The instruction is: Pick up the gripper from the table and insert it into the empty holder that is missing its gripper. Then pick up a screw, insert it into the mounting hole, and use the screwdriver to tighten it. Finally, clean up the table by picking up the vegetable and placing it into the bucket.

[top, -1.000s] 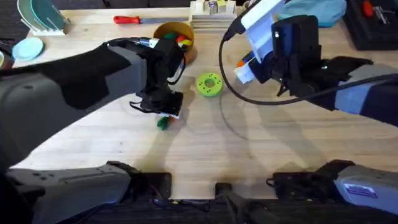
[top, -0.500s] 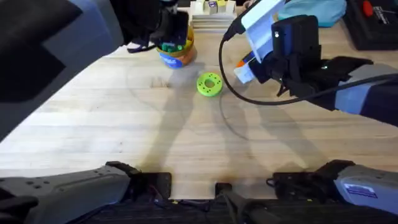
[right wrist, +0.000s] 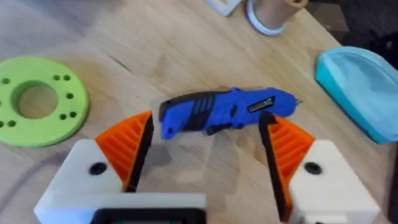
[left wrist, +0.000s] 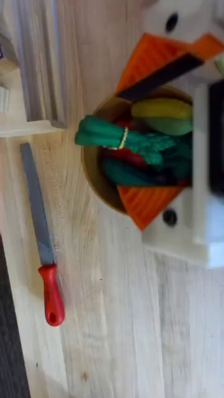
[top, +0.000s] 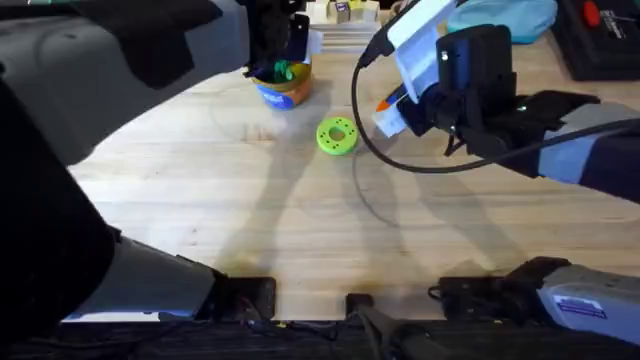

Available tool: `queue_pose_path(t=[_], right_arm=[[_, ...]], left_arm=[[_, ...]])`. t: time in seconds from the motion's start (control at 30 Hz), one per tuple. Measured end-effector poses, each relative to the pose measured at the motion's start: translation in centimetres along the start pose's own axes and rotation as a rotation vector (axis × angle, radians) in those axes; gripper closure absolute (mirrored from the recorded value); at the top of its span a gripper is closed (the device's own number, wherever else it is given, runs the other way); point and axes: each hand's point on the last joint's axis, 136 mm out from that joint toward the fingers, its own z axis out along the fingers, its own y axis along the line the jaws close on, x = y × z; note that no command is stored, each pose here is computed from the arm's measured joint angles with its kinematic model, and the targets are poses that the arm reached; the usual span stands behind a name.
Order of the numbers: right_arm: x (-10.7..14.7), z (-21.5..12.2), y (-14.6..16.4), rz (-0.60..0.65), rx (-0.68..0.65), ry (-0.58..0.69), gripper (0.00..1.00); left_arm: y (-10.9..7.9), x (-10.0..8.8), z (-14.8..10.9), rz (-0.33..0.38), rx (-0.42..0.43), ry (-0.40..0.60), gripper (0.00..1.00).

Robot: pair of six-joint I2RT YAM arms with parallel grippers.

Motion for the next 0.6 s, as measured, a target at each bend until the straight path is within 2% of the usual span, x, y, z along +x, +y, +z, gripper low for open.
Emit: queue_pose_path(t=[0.03, 0.07, 0.23, 0.33, 0.4, 0.6], right_arm=[[0.1, 0.0, 0.3, -0.002, -0.018, 0.002, 0.01], [0.2, 0.0, 0.6, -0.005, -0.035, 0.006, 0.01], [0.3, -0.1, 1.4, 0.013, -0.075, 0.007, 0.01], [1.2, -0.8, 1.6, 0.032, -0.098, 0.048, 0.01], [1.0, -2.1, 1.2, 0.043, -0.105, 0.062, 0.01], [-2.5, -8.1, -1.7, 0.152, -0.097, 0.008, 0.01]], left_arm=[[0.0, -0.1, 0.0, -0.002, -0.001, -0.003, 0.069], [0.0, -0.2, 0.0, -0.003, -0.003, -0.01, 0.024], [1.3, -0.2, -1.2, 0.002, -0.056, -0.003, 0.008], [2.8, -0.4, -3.2, 0.006, -0.103, 0.0, 0.008], [4.1, -0.7, -5.5, 0.004, -0.127, -0.007, 0.008], [7.7, -0.2, -13.9, -0.004, -0.16, -0.029, 0.007]])
